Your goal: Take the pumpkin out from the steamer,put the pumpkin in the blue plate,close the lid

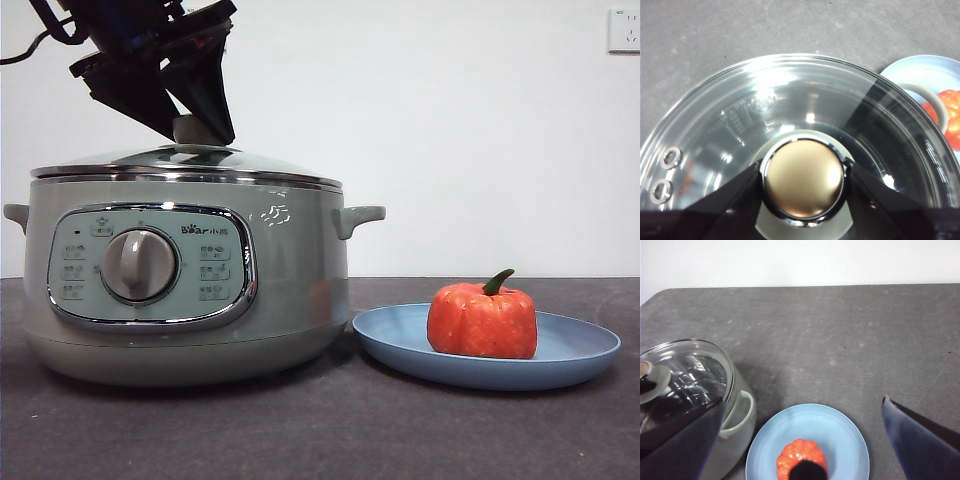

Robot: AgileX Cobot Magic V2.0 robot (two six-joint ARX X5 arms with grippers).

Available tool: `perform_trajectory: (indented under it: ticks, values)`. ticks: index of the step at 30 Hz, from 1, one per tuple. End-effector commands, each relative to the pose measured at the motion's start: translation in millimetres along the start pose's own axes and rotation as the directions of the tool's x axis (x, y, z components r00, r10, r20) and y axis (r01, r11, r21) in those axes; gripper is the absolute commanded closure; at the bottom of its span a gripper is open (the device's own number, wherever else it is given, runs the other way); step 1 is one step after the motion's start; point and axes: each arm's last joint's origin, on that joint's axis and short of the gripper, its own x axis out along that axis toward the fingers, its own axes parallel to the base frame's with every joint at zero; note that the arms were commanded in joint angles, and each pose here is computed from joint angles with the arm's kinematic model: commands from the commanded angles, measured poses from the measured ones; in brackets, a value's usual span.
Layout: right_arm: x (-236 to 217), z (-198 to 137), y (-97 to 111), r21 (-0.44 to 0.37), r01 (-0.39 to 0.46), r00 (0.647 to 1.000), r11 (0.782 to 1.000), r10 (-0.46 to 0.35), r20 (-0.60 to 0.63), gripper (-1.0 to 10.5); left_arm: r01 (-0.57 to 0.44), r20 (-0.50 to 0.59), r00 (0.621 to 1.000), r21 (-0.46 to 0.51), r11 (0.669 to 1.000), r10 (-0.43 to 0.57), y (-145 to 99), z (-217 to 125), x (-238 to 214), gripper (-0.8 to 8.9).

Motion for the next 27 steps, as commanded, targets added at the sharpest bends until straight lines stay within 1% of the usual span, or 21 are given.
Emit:
perform_trajectory:
  ticks: [1,5,6,7,8,9,10,11,18,21,25,26,27]
  values:
    - [2,-2,0,0.006,0.003,1.0,1.0,-0.003,-0.003,4.1,-0.02,-0.096,0.995,0.001,1.0,0.02,1,-13,9,8.22]
    - [2,-2,0,0.005,0.003,1.0,1.0,-0.003,-0.003,4.1,-0.021,-0.077,0.997,0.001,1.0,0.021,2,-11,9,8.06]
    - [2,-2,0,0.006,0.002,1.0,1.0,-0.002,-0.003,4.1,-0.021,-0.075,0.997,0.001,1.0,0.021,2,-11,9,7.78]
    - [2,-2,0,0.006,0.002,1.0,1.0,-0.002,-0.003,4.1,-0.021,-0.074,0.997,0.001,1.0,0.021,2,-11,9,7.0]
    - [2,-2,0,0.006,0.0,1.0,1.0,0.0,-0.004,4.1,-0.021,-0.073,0.997,0.001,1.0,0.021,2,-11,9,6.0]
    - [2,-2,0,0.005,-0.001,1.0,1.0,0.001,-0.004,4.1,-0.021,-0.073,0.997,0.001,1.0,0.021,2,-11,9,4.7]
    - [2,-2,0,0.005,0.0,1.0,1.0,0.001,-0.005,4.1,-0.021,-0.074,0.997,0.001,1.0,0.021,2,-11,9,3.67]
    - [2,-2,0,0.005,0.0,1.0,1.0,0.001,-0.005,4.1,-0.021,-0.073,0.997,0.001,1.0,0.021,2,-11,9,3.33]
    - [2,-4,0,0.002,0.002,1.0,1.0,-0.002,-0.02,4.1,-0.023,-0.054,0.998,0.0,1.0,0.023,2,-7,5,3.43]
    - [1,-5,-1,-0.002,-0.001,0.999,1.0,0.001,-0.038,4.1,-0.024,-0.051,0.998,-0.001,1.0,0.023,2,-4,-8,3.45]
    - [1,-8,-1,-0.011,0.004,0.998,1.0,-0.005,-0.068,4.2,-0.02,-0.063,0.998,-0.002,1.0,0.02,1,-1,-36,3.5]
    - [1,-9,-1,-0.016,0.005,0.997,1.0,-0.006,-0.073,4.2,-0.018,-0.063,0.998,-0.003,1.0,0.018,1,-2,-43,3.7]
    - [1,-9,-1,-0.02,0.004,0.997,1.0,-0.006,-0.074,4.3,-0.016,-0.063,0.998,-0.003,1.0,0.015,0,-2,-53,4.32]
